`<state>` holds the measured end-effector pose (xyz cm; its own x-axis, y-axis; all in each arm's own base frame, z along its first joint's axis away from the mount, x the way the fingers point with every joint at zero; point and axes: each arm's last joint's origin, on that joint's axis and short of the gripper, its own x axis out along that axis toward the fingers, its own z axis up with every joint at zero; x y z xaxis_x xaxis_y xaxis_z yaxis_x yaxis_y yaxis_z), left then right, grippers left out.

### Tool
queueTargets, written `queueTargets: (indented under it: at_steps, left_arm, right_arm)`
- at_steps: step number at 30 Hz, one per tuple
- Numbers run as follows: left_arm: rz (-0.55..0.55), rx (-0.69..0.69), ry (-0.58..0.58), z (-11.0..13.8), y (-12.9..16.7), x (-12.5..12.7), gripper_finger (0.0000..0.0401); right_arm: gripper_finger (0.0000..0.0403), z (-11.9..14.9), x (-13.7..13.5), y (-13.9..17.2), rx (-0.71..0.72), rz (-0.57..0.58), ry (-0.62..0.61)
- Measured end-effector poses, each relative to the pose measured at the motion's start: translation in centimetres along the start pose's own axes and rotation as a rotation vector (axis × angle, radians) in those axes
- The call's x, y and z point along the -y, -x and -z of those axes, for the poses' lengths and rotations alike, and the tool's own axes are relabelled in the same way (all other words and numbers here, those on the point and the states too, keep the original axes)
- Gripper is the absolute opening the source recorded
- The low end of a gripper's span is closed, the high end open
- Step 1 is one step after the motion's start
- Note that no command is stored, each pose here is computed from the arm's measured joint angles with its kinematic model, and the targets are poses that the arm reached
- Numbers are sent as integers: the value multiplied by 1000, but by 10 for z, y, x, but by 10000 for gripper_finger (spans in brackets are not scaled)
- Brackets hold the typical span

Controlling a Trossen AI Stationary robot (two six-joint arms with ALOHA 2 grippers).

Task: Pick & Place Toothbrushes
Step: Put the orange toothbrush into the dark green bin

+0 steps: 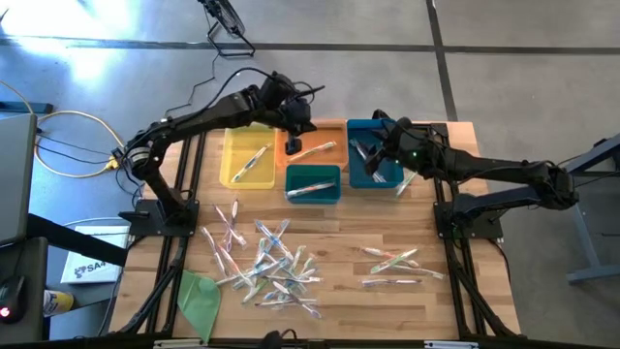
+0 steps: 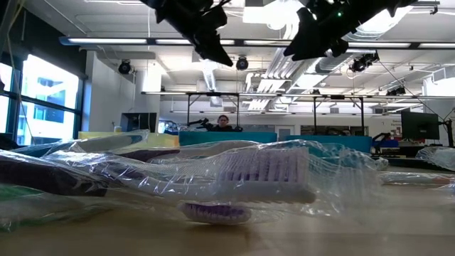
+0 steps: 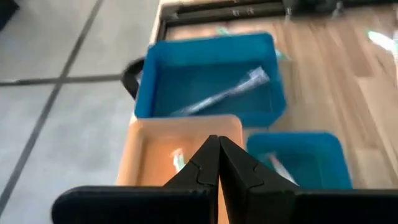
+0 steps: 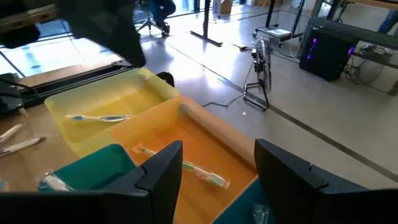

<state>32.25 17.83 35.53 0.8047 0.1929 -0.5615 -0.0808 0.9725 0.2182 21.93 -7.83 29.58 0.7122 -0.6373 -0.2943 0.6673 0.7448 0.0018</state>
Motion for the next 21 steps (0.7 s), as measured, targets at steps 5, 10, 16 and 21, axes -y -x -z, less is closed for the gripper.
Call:
queueTargets:
  at_steps: [5, 10, 16, 21]
  left_arm:
    - [-12, -66, 1, 3, 2, 6, 0]
    - [-44, -70, 12, 15, 0, 9, 0]
    - [-68, -32, 58, 42, -4, 21, 0]
    - [-117, 23, 104, 54, 4, 27, 0]
  right_arm:
    - [192, -1, 6, -2, 0, 27, -48]
    - [192, -1, 15, -5, -2, 64, -68]
    - [192, -1, 26, -8, -12, 112, -101]
    - [192, 1, 31, -13, -21, 141, -154]
